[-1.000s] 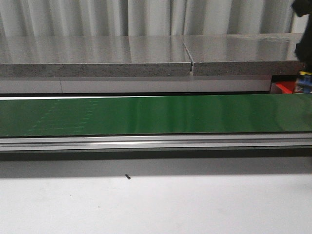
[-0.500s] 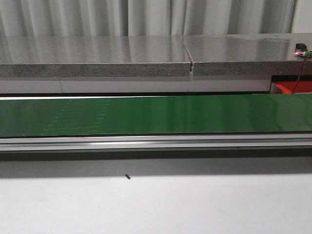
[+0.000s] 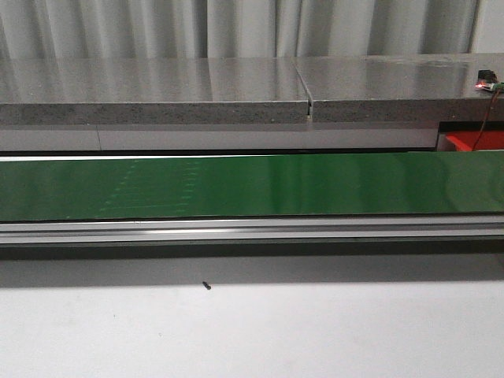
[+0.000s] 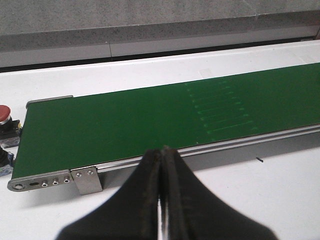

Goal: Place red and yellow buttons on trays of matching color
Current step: 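Lower the yellow button into the yellow tray and open the right gripper, then raise the right gripper back over the belt end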

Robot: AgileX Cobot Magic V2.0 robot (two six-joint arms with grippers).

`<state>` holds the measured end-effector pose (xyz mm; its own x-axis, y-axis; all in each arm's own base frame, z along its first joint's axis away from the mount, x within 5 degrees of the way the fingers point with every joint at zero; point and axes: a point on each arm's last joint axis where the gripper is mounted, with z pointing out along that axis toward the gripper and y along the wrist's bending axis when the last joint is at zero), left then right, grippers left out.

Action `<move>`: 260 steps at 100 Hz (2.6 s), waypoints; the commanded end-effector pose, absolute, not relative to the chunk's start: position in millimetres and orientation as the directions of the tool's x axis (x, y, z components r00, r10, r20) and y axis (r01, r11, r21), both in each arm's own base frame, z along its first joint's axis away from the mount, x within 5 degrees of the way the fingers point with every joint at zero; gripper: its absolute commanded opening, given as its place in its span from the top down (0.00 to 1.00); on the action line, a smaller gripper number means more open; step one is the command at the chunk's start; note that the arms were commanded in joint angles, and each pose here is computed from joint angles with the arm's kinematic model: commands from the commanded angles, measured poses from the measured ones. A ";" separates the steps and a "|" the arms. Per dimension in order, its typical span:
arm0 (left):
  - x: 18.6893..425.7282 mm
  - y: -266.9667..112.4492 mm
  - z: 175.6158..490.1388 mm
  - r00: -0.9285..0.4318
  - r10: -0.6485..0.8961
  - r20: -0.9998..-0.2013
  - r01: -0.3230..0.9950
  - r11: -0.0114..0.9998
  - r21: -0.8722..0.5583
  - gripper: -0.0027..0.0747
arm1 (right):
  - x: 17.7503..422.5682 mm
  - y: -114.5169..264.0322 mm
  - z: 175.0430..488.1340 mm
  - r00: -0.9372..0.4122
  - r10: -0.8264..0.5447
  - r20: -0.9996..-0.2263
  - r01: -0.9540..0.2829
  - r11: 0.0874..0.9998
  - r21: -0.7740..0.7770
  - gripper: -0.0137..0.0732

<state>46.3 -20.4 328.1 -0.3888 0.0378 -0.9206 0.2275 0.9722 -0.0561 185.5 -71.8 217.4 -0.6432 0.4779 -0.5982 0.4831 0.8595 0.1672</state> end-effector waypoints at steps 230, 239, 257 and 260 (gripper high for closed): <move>48.4 -20.9 341.4 -0.317 0.003 -0.948 0.227 0.971 -0.073 0.99 | 104.3 -5.1 313.4 -0.304 -0.034 -0.952 0.030 0.999 -0.046 0.92; 48.4 -20.9 341.4 -0.317 0.003 -0.948 0.227 0.971 -0.073 0.99 | 104.3 -5.1 313.4 -0.304 -0.034 -0.952 0.030 0.999 -0.046 0.92; 48.4 -20.9 341.4 -0.317 0.003 -0.948 0.227 0.971 -0.073 0.99 | 104.3 -5.1 313.4 -0.304 -0.034 -0.952 0.030 0.999 -0.046 0.92; 48.4 -20.9 341.4 -0.317 0.003 -0.948 0.227 0.971 -0.073 0.99 | 104.3 -5.1 313.4 -0.304 -0.034 -0.952 0.030 0.999 -0.046 0.92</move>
<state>46.0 -20.7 328.0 -0.3900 0.0411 -0.9199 0.2350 0.9704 -0.0563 102.1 -3.6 298.1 -0.4013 -0.0219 -0.9157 0.0144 0.9994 -0.0302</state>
